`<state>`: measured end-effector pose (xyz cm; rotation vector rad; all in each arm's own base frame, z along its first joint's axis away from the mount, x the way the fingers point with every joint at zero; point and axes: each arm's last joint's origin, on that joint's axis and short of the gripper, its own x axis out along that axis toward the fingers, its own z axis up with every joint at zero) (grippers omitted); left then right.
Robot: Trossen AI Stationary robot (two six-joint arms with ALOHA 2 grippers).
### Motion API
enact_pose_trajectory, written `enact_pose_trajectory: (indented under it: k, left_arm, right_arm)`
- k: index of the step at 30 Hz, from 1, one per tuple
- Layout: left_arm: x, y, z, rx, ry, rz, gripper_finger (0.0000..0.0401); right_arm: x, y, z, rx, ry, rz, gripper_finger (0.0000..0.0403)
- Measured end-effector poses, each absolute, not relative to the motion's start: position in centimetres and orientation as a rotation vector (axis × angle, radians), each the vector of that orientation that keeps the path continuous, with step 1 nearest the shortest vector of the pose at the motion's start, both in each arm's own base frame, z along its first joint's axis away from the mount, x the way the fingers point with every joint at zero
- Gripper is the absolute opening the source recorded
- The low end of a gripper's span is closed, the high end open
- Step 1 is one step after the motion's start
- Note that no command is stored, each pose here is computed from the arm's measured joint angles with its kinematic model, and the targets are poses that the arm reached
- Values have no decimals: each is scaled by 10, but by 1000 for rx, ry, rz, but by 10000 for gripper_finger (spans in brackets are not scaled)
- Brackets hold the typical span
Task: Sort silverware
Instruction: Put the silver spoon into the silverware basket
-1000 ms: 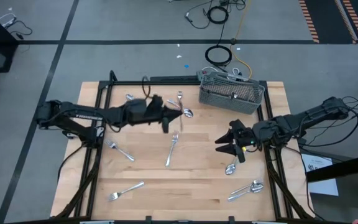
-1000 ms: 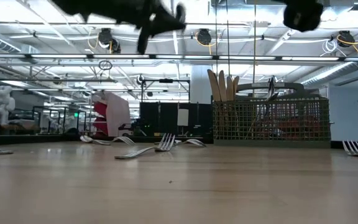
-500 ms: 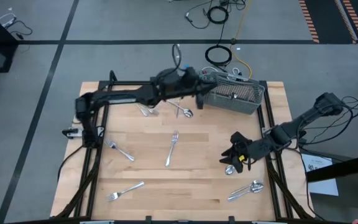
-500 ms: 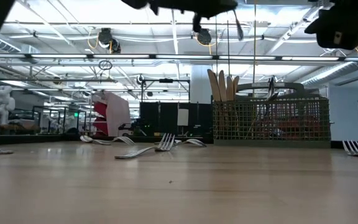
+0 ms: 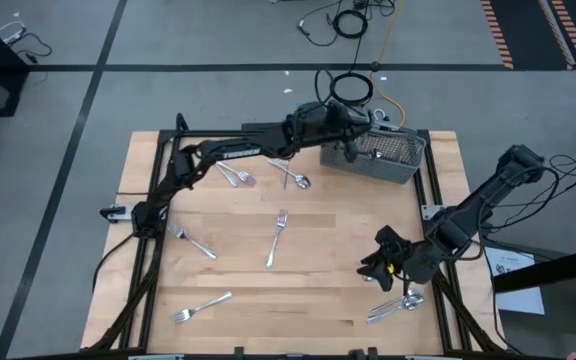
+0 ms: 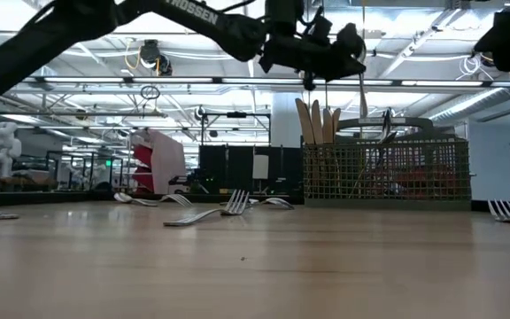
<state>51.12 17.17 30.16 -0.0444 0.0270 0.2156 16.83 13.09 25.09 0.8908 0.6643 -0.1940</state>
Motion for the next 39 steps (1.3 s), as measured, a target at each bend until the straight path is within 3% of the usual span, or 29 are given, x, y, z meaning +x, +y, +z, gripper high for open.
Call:
enact_pose_trajectory:
  k: [9, 22, 39]
  left_arm:
    - [518, 183, 275, 0, 91, 277, 20]
    - [518, 186, 274, 22, 102, 308, 61]
    - [516, 184, 267, -7, 193, 290, 64]
  right_arm:
    - [164, 136, 251, 932, 623, -225, 189]
    - [165, 137, 254, 985, 581, -231, 189]
    - [176, 148, 252, 1017, 515, -202, 189]
